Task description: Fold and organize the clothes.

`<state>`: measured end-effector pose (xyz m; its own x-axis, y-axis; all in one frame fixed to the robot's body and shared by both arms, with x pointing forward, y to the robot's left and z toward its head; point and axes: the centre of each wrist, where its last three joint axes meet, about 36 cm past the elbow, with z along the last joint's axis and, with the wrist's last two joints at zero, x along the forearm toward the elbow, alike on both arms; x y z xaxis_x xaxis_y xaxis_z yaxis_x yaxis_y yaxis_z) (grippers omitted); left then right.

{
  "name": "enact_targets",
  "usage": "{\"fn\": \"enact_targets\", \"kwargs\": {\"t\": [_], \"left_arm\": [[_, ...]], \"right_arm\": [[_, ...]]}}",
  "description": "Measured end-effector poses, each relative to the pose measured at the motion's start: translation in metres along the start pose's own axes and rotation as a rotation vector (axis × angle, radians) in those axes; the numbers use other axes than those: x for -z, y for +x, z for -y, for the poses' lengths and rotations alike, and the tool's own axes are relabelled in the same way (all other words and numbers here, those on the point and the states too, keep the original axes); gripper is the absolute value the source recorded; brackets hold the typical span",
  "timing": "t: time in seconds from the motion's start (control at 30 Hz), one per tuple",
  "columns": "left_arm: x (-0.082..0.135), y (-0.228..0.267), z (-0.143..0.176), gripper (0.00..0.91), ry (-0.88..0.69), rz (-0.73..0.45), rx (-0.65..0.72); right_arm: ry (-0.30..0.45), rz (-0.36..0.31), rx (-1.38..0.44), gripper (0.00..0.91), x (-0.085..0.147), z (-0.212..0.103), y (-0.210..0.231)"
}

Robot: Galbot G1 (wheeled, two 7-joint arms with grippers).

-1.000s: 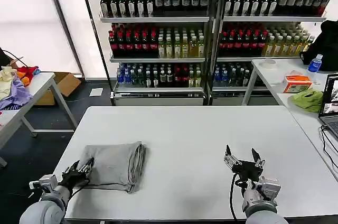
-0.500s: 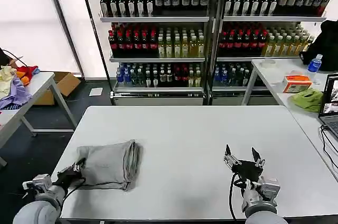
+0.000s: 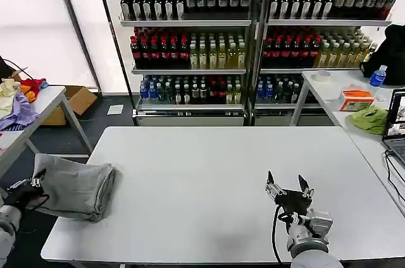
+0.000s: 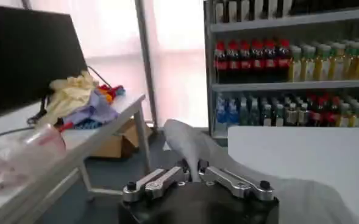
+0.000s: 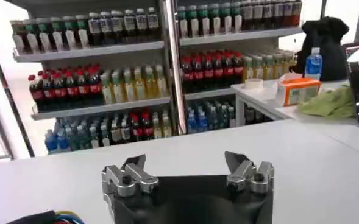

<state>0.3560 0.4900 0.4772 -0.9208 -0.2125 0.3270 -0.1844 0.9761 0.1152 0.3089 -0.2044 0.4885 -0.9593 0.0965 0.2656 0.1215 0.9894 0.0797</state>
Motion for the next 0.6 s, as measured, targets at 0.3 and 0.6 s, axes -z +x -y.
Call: {"fn": "enact_targets", "kwargs": {"t": [0.3,0.6], "left_arm": [[0.002,0.020,0.051,0.000,-0.023,0.012,-0.066],[0.006,0.053,0.184,0.000,0.007,0.040,-0.278]], "right_arm": [[-0.002,-0.005,-0.026,0.907,-0.002,0.004,-0.004],[0.005,-0.015,-0.058,0.907,-0.009,0.005,0.000]]}}
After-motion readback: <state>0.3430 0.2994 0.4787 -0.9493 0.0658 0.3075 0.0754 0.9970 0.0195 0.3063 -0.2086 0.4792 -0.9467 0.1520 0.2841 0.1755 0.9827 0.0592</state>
